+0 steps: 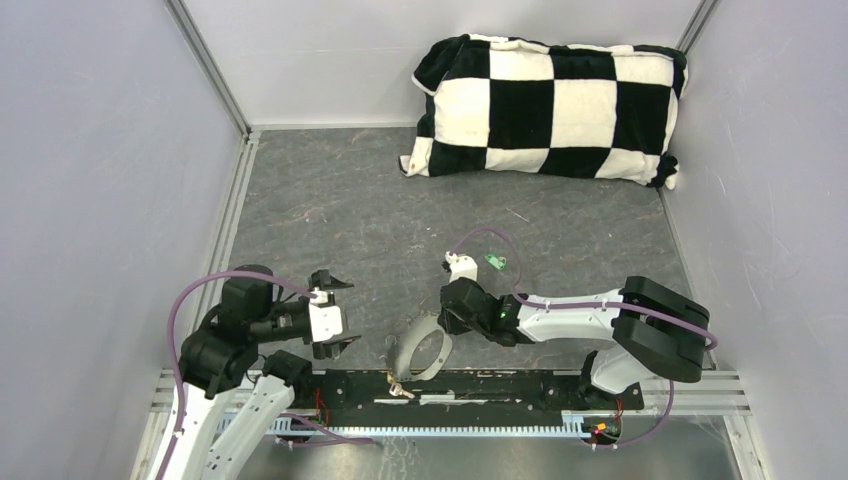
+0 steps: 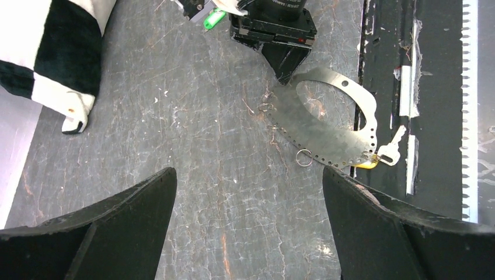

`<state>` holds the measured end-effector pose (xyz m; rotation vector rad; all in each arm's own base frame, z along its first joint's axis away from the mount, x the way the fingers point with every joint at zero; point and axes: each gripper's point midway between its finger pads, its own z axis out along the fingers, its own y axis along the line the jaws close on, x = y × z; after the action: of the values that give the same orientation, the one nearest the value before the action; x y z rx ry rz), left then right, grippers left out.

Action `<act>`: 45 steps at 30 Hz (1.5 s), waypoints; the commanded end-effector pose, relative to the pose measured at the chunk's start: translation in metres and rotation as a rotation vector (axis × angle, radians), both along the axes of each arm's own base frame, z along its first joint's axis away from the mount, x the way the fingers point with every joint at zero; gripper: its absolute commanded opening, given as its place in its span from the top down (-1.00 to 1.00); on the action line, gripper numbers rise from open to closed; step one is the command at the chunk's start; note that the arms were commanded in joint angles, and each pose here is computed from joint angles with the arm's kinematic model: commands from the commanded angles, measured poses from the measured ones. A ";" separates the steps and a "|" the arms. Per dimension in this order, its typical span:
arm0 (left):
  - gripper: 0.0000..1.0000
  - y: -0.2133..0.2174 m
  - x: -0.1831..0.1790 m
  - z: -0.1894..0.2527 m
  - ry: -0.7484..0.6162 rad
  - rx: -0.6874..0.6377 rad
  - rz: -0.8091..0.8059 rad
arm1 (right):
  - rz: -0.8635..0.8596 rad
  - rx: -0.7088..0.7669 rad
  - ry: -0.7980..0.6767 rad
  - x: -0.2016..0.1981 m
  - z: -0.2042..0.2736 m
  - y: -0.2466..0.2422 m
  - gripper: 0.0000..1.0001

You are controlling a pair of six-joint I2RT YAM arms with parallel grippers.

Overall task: Put the keys on the keyring
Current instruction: Pick up the keyring from the center of the board, then adjust the keyring.

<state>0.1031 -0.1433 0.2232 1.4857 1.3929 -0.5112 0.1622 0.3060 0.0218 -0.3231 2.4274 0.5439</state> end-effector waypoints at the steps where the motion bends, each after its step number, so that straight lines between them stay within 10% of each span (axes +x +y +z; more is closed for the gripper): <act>1: -1.00 -0.002 -0.002 0.003 -0.051 0.001 -0.046 | 0.006 0.051 -0.088 0.017 0.029 0.020 0.72; 7: -1.00 -0.004 -0.003 0.006 -0.050 -0.004 -0.057 | 0.073 0.075 -0.141 0.020 0.043 0.031 1.00; 36: -1.00 -0.033 0.003 0.014 -0.006 -0.115 -0.197 | 0.910 0.681 -0.462 -0.075 0.258 0.109 0.92; 45: -0.66 -0.044 -0.023 0.032 0.113 -0.207 -0.304 | 1.040 0.753 -0.490 -0.094 0.291 0.116 0.89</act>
<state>0.0953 -0.1789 0.2338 1.5385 1.2158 -0.7840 0.0817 0.4156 0.2678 -1.1578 1.4861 1.4540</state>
